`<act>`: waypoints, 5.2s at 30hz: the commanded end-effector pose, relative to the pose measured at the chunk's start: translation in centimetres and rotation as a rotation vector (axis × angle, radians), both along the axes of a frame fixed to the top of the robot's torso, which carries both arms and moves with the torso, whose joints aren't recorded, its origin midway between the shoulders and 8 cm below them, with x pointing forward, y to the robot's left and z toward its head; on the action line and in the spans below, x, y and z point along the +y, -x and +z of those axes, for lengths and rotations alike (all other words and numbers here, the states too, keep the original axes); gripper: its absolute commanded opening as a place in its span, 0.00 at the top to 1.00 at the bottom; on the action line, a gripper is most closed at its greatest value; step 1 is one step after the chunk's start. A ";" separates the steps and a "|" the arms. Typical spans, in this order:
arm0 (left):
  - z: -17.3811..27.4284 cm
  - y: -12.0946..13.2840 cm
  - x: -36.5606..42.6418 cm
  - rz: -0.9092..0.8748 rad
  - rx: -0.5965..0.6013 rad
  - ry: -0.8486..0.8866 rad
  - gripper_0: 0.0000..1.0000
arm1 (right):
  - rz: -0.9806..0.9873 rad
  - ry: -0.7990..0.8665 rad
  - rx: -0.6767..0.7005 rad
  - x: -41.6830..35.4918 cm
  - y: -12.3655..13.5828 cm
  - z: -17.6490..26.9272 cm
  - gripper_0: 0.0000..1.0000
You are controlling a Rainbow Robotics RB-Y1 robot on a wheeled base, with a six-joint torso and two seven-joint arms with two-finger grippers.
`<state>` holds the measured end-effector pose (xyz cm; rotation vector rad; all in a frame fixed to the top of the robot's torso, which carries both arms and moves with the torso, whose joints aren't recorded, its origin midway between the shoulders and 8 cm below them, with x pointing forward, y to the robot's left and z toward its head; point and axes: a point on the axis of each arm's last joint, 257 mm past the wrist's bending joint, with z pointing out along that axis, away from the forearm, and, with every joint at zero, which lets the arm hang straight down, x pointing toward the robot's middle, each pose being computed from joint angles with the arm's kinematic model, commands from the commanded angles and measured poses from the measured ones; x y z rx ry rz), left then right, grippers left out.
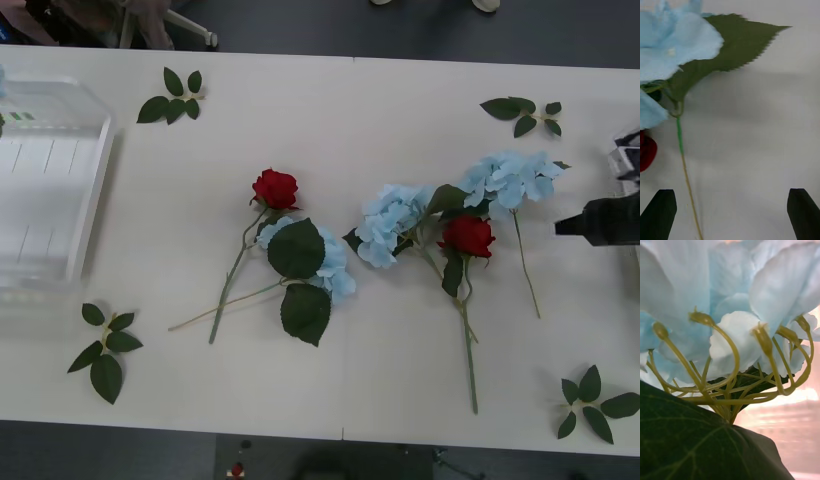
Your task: Put the red flowers into the right box and the blue flowers into the left box
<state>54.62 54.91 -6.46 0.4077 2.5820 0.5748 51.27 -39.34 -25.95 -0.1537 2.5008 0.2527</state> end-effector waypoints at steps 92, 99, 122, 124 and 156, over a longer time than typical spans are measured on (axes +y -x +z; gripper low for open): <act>0.3 -4.5 -51.1 -0.632 -0.268 0.995 1.00 | 0.779 -0.676 -0.510 31.1 2.3 24.7 1.00; 11.5 -1.5 -57.4 -0.772 -0.418 1.284 1.00 | 0.616 -0.605 -0.392 24.8 -0.3 22.7 1.00; 16.8 -1.9 -65.7 -0.852 -0.553 1.334 1.00 | 0.091 -0.058 -0.174 0.0 -6.8 3.2 1.00; 16.9 -1.8 -65.8 -0.851 -0.551 1.339 1.00 | 0.085 -0.013 -0.179 -1.0 -7.2 2.8 0.93; 17.1 -1.3 -66.1 -0.844 -0.528 1.379 1.00 | 0.515 -0.390 -0.389 12.6 2.0 20.6 0.16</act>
